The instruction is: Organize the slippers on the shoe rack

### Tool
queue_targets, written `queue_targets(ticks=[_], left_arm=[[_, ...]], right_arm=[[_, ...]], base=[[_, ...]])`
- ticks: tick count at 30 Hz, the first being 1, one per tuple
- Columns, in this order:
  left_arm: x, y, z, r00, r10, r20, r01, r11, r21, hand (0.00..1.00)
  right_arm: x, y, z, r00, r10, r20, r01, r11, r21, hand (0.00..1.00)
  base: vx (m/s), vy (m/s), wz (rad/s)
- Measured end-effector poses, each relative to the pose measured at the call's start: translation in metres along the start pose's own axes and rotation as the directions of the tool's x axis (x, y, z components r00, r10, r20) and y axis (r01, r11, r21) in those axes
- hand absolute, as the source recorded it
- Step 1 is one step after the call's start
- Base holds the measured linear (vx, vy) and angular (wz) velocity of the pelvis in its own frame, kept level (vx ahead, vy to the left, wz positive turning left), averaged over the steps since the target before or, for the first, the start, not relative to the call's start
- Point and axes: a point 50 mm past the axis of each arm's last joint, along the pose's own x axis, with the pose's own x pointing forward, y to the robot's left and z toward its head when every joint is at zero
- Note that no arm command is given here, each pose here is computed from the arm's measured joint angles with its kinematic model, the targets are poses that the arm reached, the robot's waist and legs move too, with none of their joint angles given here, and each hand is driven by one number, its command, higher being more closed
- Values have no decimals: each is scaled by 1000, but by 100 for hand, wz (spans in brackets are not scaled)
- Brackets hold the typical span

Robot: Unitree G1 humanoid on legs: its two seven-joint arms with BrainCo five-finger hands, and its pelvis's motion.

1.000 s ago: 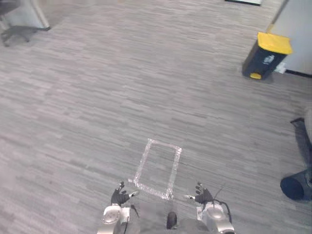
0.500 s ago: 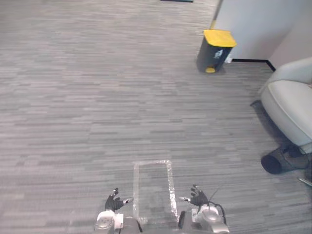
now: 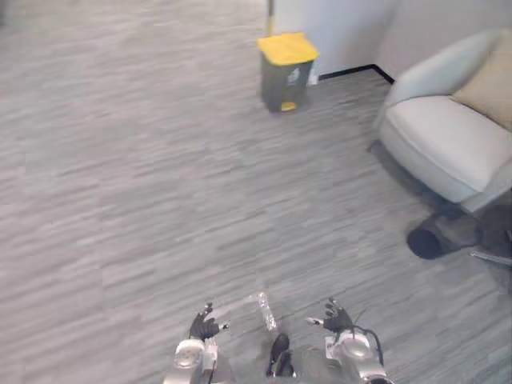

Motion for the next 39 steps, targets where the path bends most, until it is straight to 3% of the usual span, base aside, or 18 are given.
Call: queue_targets(ticks=[15, 23, 39], left_arm=[[-5, 21, -18, 997, 55, -63, -53, 998, 19, 0], [-3, 2, -14, 998, 4, -57, -5, 1000, -11, 0], [0, 1, -7, 999, 10, -36, -10, 1000, -2, 0]], right_arm=[[-3, 6, -13, 999, 23, -49, -25, 999, -22, 0], [1, -9, -10, 999, -3, -44, -1, 996, -88, 0], [-4, -19, -26, 994, -49, -97, 40, 995, -86, 0]], base=[[72, 256, -124], [29, -37, -80], [7, -54, -68]])
